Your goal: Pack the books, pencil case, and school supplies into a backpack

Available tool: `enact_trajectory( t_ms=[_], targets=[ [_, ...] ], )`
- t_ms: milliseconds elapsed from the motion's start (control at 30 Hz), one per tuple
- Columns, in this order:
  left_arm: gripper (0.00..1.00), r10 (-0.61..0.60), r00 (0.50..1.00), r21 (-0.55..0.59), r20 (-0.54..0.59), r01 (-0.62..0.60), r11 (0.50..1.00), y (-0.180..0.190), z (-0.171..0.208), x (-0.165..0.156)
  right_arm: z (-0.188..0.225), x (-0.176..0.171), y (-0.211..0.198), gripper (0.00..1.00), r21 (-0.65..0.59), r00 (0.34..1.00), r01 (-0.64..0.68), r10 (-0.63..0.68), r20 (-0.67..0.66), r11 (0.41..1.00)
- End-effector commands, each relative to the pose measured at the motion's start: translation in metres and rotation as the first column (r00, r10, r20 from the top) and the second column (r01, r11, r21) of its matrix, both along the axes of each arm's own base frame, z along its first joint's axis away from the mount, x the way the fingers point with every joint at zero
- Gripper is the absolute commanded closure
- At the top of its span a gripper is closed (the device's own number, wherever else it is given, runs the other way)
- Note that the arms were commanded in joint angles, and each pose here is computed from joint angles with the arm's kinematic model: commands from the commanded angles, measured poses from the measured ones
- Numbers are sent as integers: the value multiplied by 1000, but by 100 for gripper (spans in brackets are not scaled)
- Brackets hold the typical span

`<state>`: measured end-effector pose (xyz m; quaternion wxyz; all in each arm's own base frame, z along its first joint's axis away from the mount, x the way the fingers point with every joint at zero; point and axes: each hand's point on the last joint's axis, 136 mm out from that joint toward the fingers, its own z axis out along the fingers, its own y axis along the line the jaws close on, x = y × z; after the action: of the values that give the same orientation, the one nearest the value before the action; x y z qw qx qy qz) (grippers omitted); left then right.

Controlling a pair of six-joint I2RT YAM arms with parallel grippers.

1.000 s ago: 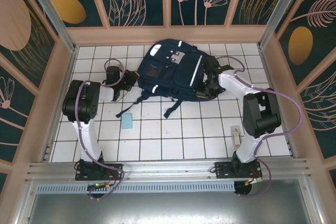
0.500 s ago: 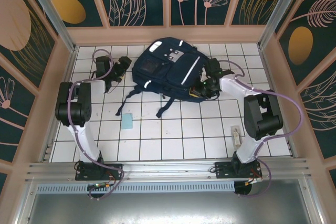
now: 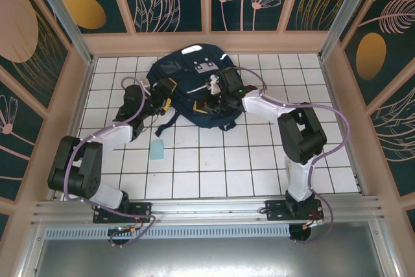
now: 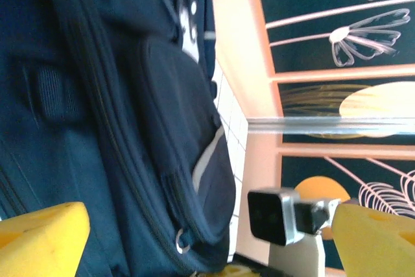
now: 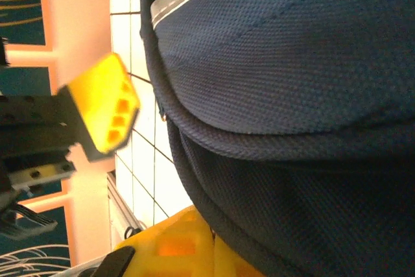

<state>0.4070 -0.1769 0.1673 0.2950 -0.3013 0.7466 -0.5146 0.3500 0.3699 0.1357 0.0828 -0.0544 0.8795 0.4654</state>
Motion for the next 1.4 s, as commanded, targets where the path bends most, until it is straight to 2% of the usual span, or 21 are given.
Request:
enact_trajectory(
  t_ms=[0,133,233,433,500,533,567,700,833,1000,1033,1267,1367],
  targets=[
    [8,71,997,-86,-6,-71,994,-2,2,-3,46,12,24,100,131,993,-52,37,116,990],
    [13,69,997,-92,-27,-71,993,-14,-8,-4,53,6,33,100,152,990,-75,56,131,985],
    [25,41,999,-115,-26,-43,992,-25,-12,3,54,-1,39,100,157,989,-94,74,130,983],
    [63,25,998,-108,-62,-32,994,-34,-43,11,51,-17,41,100,154,989,-115,98,113,981],
    [82,19,997,-121,-75,-28,992,-36,-54,13,46,-25,37,100,143,989,-120,106,103,982],
    [95,15,996,-128,-85,-26,991,-37,-58,13,43,-29,33,100,132,989,-122,110,97,984],
    [100,12,996,-132,-86,-24,991,-38,-61,13,36,-33,28,100,107,990,-120,111,88,987],
    [100,11,998,-132,-66,-20,991,-38,-57,15,-12,-42,-13,100,-104,994,-83,90,60,991],
    [100,-22,999,-81,-38,18,997,-40,-46,14,-53,-28,-83,100,-351,997,51,-26,74,935],
    [100,-53,998,-51,-46,51,997,-40,-46,3,-48,11,-144,100,-478,975,198,-122,185,856],
    [100,-59,998,-56,-22,58,997,-40,-34,1,-46,20,-157,100,-517,966,231,-134,219,824],
    [100,-133,991,-20,-18,133,991,-45,-28,-12,-40,94,-247,100,-707,902,421,-175,396,568],
    [100,-147,989,26,-24,148,989,-45,-31,-11,-41,104,-259,100,-744,903,424,-172,395,516]
  ],
)
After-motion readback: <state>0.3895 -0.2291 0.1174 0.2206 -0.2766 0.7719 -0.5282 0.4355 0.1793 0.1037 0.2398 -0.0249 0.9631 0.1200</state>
